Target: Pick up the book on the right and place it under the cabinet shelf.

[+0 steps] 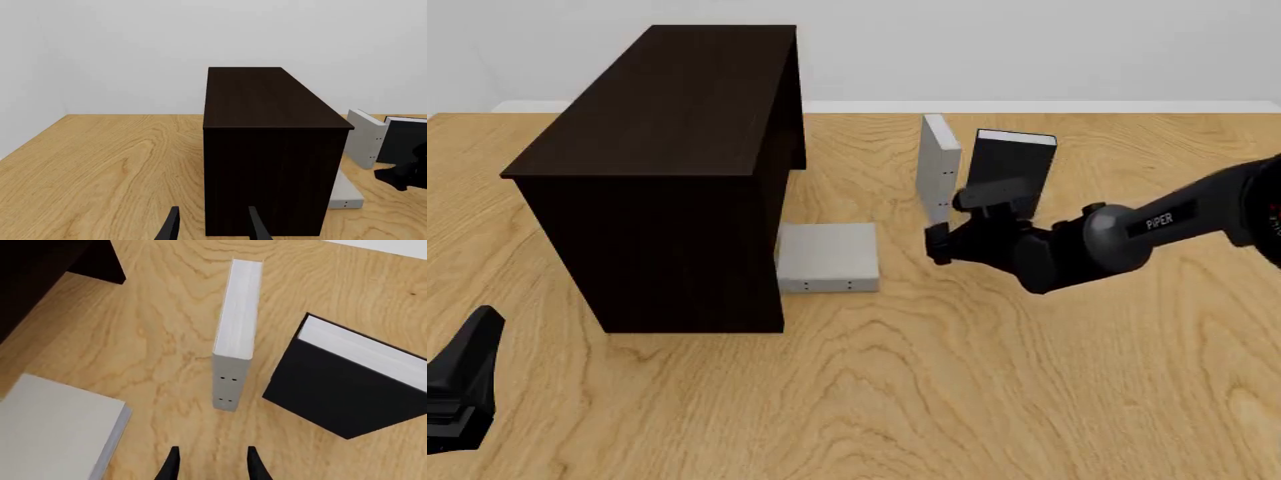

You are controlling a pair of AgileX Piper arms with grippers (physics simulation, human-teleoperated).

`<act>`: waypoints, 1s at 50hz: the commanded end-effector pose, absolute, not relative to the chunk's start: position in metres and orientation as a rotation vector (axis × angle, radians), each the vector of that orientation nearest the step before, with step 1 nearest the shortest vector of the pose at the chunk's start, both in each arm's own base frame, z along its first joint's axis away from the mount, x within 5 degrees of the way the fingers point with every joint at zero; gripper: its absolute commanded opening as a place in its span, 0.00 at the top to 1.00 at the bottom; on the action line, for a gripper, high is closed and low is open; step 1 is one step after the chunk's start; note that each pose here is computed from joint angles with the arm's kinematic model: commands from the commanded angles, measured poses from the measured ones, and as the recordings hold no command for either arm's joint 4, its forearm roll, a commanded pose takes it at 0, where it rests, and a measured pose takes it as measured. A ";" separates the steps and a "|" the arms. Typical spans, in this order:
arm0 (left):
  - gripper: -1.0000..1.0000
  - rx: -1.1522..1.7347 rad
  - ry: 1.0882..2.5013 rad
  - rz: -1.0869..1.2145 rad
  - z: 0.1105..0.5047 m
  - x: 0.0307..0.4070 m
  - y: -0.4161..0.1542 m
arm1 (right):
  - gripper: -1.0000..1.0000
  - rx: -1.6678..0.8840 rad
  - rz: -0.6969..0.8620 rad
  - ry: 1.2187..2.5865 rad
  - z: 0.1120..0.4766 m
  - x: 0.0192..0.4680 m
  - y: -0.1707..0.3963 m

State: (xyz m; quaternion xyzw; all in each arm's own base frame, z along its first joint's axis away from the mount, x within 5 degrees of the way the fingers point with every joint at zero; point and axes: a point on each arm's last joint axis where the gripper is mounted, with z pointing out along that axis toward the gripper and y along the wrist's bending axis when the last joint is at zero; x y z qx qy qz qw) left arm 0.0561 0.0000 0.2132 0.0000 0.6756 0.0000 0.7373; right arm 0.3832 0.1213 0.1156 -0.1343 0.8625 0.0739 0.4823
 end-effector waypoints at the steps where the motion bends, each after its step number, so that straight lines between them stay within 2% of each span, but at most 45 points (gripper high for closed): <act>1: 0.00 0.000 1.484 0.000 0.213 0.056 0.000 | 0.00 -0.353 0.201 2.112 0.109 0.384 0.134; 50: 0.00 0.000 1.484 0.000 0.213 0.056 0.000 | 0.00 -0.431 0.252 2.145 0.092 0.396 0.177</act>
